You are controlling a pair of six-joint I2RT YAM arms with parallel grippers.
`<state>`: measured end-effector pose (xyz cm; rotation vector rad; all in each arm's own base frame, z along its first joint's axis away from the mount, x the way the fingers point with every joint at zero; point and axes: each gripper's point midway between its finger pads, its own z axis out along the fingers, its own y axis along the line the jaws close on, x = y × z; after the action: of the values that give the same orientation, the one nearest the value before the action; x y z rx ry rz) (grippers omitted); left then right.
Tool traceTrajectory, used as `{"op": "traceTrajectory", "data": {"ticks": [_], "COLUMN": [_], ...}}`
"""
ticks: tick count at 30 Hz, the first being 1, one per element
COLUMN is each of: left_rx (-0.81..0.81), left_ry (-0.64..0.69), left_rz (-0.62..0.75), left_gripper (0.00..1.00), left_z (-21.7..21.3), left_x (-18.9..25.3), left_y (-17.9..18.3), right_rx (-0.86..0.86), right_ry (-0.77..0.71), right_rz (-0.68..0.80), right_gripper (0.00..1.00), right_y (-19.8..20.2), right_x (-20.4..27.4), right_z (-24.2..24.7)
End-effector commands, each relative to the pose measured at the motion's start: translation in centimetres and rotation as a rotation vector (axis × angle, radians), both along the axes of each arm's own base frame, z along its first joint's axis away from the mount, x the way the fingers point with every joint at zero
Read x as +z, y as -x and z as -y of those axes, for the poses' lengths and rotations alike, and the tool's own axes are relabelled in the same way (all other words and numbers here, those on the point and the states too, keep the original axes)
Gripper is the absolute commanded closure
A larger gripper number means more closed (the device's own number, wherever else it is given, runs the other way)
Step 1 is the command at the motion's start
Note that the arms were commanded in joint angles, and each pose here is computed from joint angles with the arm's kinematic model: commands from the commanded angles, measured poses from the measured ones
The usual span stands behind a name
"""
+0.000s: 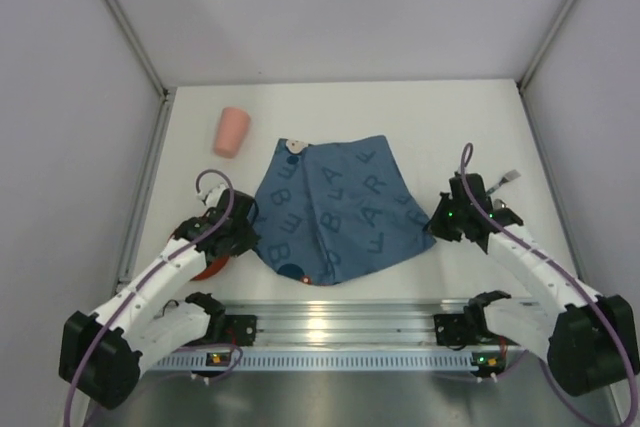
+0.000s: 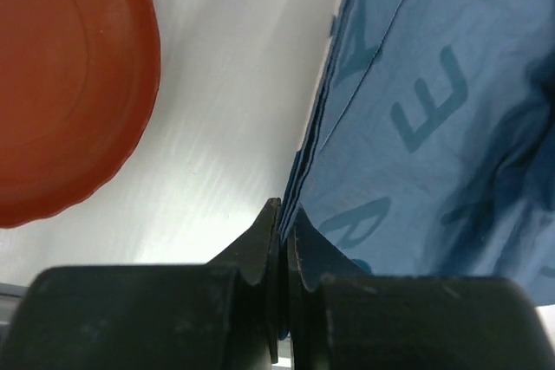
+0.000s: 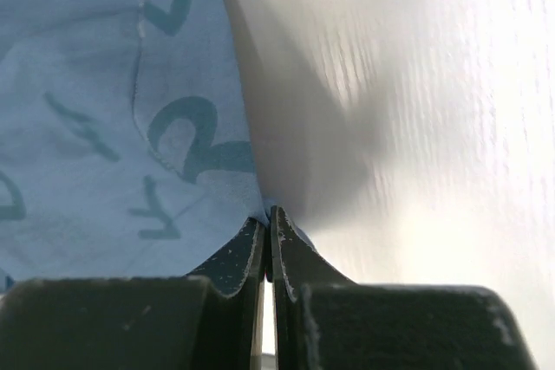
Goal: Set the dinner table for one person
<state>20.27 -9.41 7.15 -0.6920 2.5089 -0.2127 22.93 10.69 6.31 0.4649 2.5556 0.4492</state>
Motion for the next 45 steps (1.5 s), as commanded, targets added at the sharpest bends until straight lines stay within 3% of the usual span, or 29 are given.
{"op": "traceTrajectory", "data": {"ticks": [1, 5, 9, 10, 11, 12, 13, 14, 15, 18, 21, 22, 25, 26, 28, 35, 37, 45], "left_rx": [0.044, 0.107, 0.142, 0.134, 0.127, 0.123, 0.110, 0.106, 0.084, 0.022, -0.128, -0.159, -0.228, -0.233, -0.252, -0.262, -0.276, -0.388], "left_ry": [0.007, 0.024, -0.019, -0.031, -0.025, -0.022, -0.026, -0.011, -0.009, -0.035, -0.058, -0.049, -0.053, -0.041, -0.018, 0.016, 0.025, 0.151], "left_rz": [-0.026, -0.032, -0.134, -0.165, -0.160, -0.149, -0.140, -0.074, -0.036, 0.114, 0.216, 0.237, 0.146, 0.186, 0.148, 0.110, 0.049, 0.032], "left_gripper": [1.00, 1.00, 1.00, 0.81, 0.65, 0.46, 0.16, 0.06, 0.02, 0.02, 0.02, 0.02, 0.02, 0.02, 0.02, 0.02, 0.03, 0.11], "left_z": [-0.9, -1.3, -2.1, -2.1, -1.9, -1.8, -1.9, -1.7, -1.6, -1.5, 0.6, 1.7, 3.0, 3.7, 3.9, 2.8, 2.9, 6.0], "left_x": [-0.2, 0.2, 0.2, 0.1, 0.8, 1.5, 2.4, 4.6, 5.9, 10.0, 10.5, 9.9, 6.2, 6.5, 4.4, 1.0, -1.2, -3.3], "left_y": [1.8, 2.3, 4.1, 4.4, 4.2, 4.0, 4.1, 2.9, 2.4, -0.3, -4.2, -6.5, -9.8, -11.9, -14.5, -22.9, -23.6, -24.5], "right_rx": [0.018, -0.039, -0.095, -0.083, -0.076, -0.075, -0.081, -0.082, -0.084, -0.098, -0.070, -0.062, 0.012, 0.030, 0.069, 0.100, 0.089, 0.121], "right_ry": [0.076, 0.065, 0.057, 0.029, 0.010, 0.000, 0.003, 0.003, 0.006, 0.023, 0.030, 0.051, 0.018, 0.030, 0.015, 0.013, 0.011, -0.036], "right_rz": [-0.098, -0.217, -0.298, -0.308, -0.294, -0.294, -0.305, -0.288, -0.275, -0.171, -0.018, -0.044, 0.001, -0.051, 0.009, -0.064, -0.059, -0.171], "right_gripper": [1.00, 1.00, 1.00, 0.98, 0.76, 0.25, 0.04, 0.00, 0.00, 0.00, 0.00, 0.00, 0.00, 0.00, 0.00, 0.00, 0.00, 0.04], "right_y": [3.7, 6.5, 9.5, 10.1, 10.3, 10.5, 11.1, 11.0, 10.9, 8.4, 3.4, 2.0, -2.8, -4.1, -7.7, -16.1, -17.8, -19.8], "right_x": [-0.4, -0.5, -0.5, -0.3, 0.1, 0.3, 0.5, 1.0, 2.0, 5.0, 7.7, 7.1, 8.7, 7.2, 8.4, 4.5, 4.2, -1.9], "right_z": [1.5, 1.4, 2.0, 1.6, 1.4, 1.3, 1.5, 1.6, 1.7, 1.9, 1.0, 0.8, -1.0, -1.4, -2.4, -3.2, -2.9, -4.6]}}
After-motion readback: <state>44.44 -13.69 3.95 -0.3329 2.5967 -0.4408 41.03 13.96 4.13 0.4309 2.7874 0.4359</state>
